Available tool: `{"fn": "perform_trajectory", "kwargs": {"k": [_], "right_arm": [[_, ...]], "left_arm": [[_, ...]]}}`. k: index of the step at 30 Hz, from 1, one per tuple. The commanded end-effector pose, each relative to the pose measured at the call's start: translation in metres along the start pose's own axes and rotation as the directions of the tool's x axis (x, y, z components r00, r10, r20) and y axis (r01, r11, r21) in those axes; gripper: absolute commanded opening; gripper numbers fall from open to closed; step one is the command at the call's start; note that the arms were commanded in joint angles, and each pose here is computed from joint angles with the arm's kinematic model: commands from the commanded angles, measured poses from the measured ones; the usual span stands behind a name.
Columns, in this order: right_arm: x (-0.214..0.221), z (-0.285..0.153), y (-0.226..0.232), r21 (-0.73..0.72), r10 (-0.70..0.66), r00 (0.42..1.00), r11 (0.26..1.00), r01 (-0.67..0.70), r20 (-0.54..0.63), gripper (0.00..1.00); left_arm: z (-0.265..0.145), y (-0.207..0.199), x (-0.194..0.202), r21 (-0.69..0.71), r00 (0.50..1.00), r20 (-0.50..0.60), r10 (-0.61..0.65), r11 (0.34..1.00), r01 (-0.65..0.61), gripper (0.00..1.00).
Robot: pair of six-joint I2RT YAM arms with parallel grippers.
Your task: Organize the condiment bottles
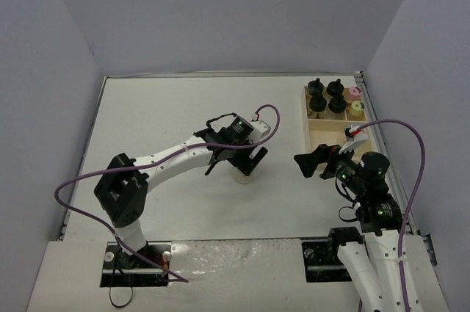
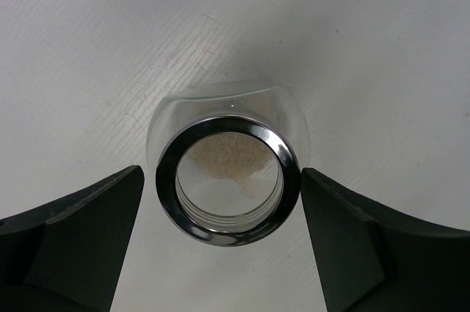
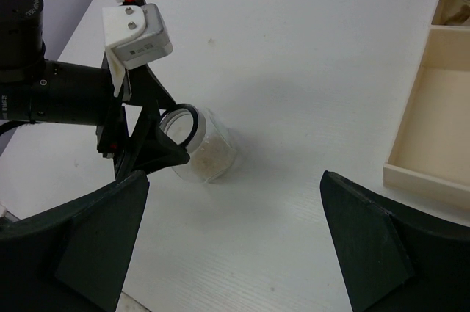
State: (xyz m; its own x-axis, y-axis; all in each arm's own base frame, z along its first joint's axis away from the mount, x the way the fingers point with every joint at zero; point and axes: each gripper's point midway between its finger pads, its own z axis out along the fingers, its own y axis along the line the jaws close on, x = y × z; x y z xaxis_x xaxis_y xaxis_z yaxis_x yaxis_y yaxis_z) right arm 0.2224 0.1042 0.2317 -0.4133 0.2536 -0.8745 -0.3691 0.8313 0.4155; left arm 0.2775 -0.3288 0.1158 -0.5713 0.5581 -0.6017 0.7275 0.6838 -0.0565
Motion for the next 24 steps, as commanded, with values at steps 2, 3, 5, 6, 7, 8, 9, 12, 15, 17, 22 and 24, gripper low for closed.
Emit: {"fn": "perform_trajectory", "kwargs": {"k": [2,3,5,6,7,8,9,12,15,17,22,24], "right_arm": [[-0.023,0.000,0.004,0.003,-0.058,0.997,0.998,0.058,0.043,1.00],[-0.023,0.001,0.003,0.005,-0.060,0.997,0.998,0.060,0.040,1.00],[-0.026,0.001,0.003,0.011,-0.069,0.997,0.998,0.069,0.037,1.00],[-0.027,0.002,0.001,0.019,-0.073,0.997,0.997,0.072,0.036,1.00],[-0.030,0.002,0.000,0.029,-0.077,0.996,0.997,0.076,0.037,1.00],[-0.035,0.001,0.001,0.035,-0.085,0.996,0.996,0.083,0.042,1.00],[-0.037,0.003,-0.001,0.043,-0.090,0.995,0.995,0.088,0.033,1.00],[-0.050,0.010,-0.002,0.047,-0.133,0.991,0.990,0.133,0.010,1.00],[-0.055,0.022,-0.001,0.029,-0.160,0.987,0.987,0.161,-0.025,1.00],[-0.057,0.033,0.001,0.015,-0.176,0.983,0.984,0.177,-0.051,1.00],[-0.047,0.072,0.012,0.005,-0.233,0.964,0.972,0.235,-0.131,1.00],[-0.028,0.090,0.030,-0.044,-0.283,0.941,0.959,0.280,-0.186,1.00]], "left_arm": [[-0.035,0.000,-0.048,-0.010,0.985,0.172,0.012,1.000,-0.010,0.96],[-0.039,-0.001,-0.051,-0.009,0.983,0.183,0.013,1.000,-0.012,0.97],[-0.048,-0.001,-0.056,-0.008,0.979,0.203,0.011,1.000,-0.009,0.97],[-0.058,-0.001,-0.061,-0.008,0.975,0.224,0.007,1.000,-0.005,0.97],[-0.069,-0.001,-0.066,-0.008,0.969,0.247,0.000,1.000,0.002,0.97],[-0.076,-0.002,-0.069,-0.005,0.964,0.267,-0.015,1.000,0.017,0.97],[-0.083,0.001,-0.073,-0.017,0.958,0.286,-0.028,0.999,0.034,0.97],[-0.118,0.016,-0.082,-0.031,0.923,0.373,-0.101,0.992,0.121,0.97],[-0.152,0.047,-0.077,-0.073,0.880,0.442,-0.174,0.971,0.228,0.97],[-0.173,0.075,-0.065,-0.122,0.848,0.474,-0.237,0.936,0.330,0.97],[-0.213,0.147,-0.007,-0.262,0.774,0.522,-0.358,0.797,0.545,0.97],[-0.225,0.167,0.017,-0.305,0.751,0.536,-0.385,0.741,0.598,0.97]]}}
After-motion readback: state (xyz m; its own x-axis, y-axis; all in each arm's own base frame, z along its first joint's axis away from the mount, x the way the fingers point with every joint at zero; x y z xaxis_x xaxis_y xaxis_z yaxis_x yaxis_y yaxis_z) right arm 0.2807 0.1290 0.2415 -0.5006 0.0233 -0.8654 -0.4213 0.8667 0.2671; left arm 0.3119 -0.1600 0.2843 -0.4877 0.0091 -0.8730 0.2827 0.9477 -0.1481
